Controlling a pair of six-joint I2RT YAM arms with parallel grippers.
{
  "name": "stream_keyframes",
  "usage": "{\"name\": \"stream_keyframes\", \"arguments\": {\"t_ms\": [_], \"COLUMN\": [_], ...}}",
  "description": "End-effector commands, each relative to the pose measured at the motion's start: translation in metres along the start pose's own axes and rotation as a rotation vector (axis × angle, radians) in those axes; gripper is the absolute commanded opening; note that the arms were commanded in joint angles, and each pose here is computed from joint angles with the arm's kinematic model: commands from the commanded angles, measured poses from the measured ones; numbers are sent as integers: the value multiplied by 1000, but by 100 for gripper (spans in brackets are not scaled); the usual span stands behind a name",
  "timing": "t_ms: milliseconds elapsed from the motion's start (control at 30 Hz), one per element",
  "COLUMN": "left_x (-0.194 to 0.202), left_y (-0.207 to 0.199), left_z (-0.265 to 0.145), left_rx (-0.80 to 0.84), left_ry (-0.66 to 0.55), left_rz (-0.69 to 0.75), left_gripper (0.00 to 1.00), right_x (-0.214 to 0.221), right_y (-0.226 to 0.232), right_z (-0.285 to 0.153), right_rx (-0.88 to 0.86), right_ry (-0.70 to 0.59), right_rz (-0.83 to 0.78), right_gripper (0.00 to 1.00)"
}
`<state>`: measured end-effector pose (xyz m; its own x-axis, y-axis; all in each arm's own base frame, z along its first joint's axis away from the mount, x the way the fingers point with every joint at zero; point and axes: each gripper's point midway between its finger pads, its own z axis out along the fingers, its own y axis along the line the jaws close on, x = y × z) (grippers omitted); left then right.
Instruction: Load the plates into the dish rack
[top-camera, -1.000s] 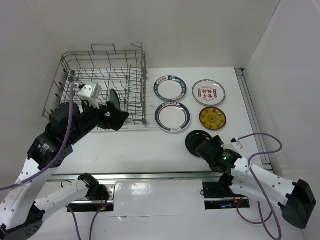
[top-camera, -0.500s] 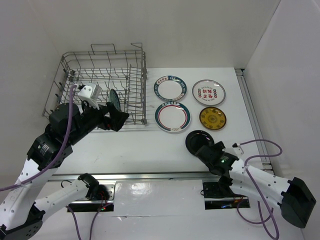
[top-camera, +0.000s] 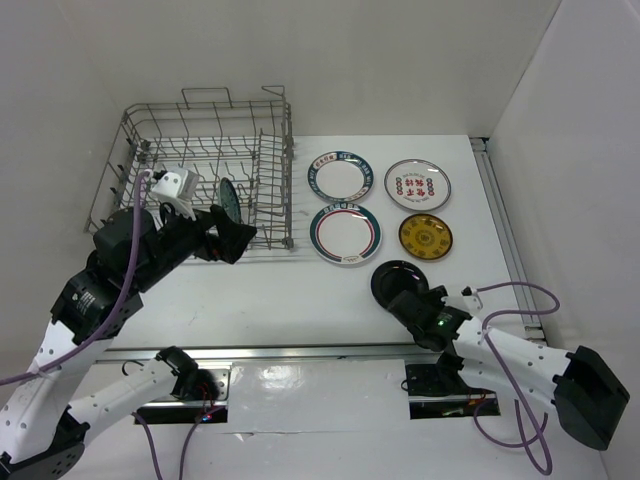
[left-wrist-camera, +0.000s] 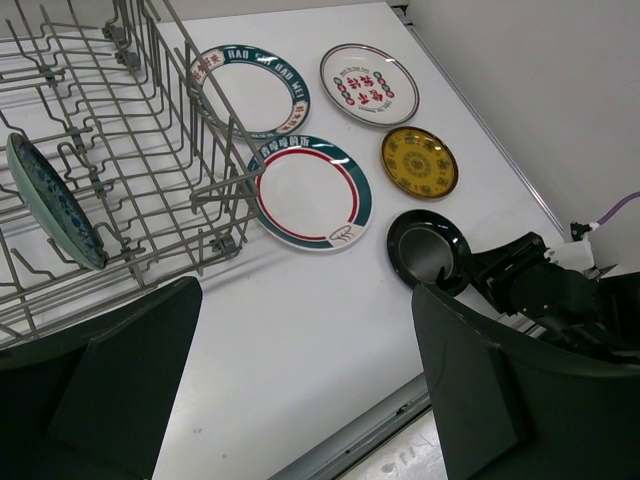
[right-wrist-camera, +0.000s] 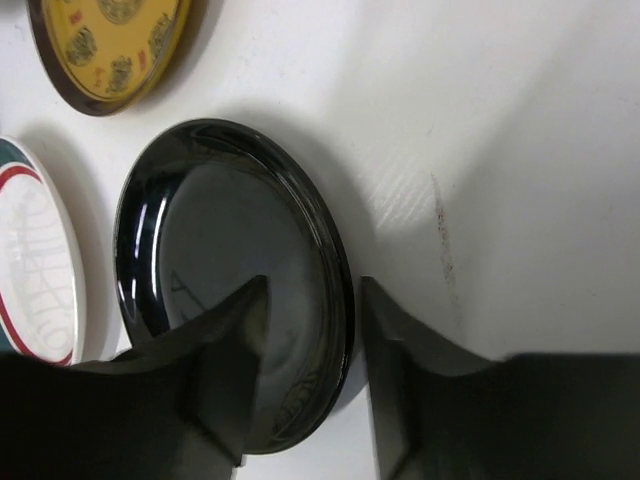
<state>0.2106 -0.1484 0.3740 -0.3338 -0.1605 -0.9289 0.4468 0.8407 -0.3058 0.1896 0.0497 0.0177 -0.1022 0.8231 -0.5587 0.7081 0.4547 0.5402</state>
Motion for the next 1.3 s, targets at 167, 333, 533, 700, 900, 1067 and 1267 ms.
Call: {"name": "stream_keyframes", "arguments": {"t_ms": [167,333,533,700,900,1067,1267], "left_x": [-15,-15,-15,-10,-2,4,10], "left_y": [-4,-4,-4,-4,-8,-12,-19], "left_z": [-6,-6,-6,2,11,18,25], "left_rx": [21,20,20,23,47,72,115], "left_ry": [-71,-71,-71,-49,-9,16,42], "left_rz": [1,1,10,11,12,21,20], "left_gripper": [100,100,100,100,100,100,100], "right_x": [11,14,12,11,-3,-29,-49], "right_y": [-19,-21,-23,-5,38,72,129], "right_z": [4,3,0,-13,-40,-59,-93], "right_rx": [59,80,110,108,-12,-121,-316], "right_ry": [33,48,47,65,43,-7,2], "right_rz": [-28,-32,-48,-14,39,24,22], "right_gripper": [32,13,0,0,0,0,0]}}
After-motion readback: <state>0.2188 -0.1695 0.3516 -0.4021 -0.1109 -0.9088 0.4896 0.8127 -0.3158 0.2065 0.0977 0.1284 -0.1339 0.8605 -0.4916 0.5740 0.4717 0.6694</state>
